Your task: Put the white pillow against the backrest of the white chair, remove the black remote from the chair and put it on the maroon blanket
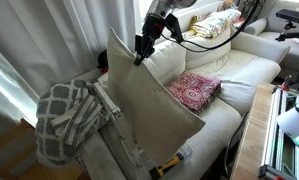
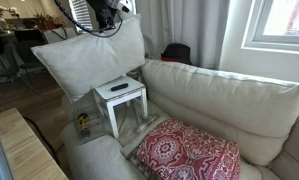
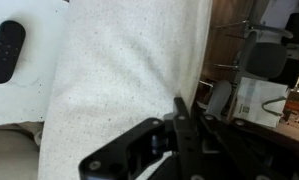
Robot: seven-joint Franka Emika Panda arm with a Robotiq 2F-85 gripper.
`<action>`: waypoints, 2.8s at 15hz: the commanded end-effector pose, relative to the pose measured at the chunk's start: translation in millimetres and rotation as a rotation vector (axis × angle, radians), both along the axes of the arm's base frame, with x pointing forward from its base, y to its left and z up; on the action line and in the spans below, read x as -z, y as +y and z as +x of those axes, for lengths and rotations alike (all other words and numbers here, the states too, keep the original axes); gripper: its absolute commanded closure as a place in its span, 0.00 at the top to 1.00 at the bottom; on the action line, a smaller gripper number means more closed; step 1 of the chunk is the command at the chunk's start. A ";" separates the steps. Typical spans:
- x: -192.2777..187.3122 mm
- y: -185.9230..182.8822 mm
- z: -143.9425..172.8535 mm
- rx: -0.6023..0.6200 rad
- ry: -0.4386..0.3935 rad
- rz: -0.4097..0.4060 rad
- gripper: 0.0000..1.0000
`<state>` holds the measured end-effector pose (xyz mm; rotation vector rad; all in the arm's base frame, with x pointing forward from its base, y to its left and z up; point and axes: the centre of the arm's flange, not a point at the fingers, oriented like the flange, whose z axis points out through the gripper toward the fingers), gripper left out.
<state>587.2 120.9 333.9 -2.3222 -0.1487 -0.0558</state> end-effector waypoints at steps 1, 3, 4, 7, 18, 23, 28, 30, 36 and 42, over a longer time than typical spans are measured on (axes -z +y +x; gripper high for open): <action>0.0 0.0 0.0 0.000 0.000 0.000 0.07; -1.1 9.7 8.1 -0.011 -0.023 -0.036 0.02; -0.3 16.1 13.3 -0.029 -0.034 -0.034 0.02; 6.3 33.7 40.5 -0.039 -0.018 -0.082 0.02; 1.3 115.7 114.1 -0.085 -0.105 -0.281 0.02; -2.3 157.7 124.5 -0.234 -0.216 -0.400 0.02; -12.5 192.9 124.1 -0.311 -0.294 -0.436 0.02; -15.4 195.1 122.5 -0.311 -0.320 -0.432 0.02; -12.9 184.5 121.7 -0.309 -0.293 -0.437 0.02; -13.8 176.6 120.6 -0.311 -0.260 -0.421 0.61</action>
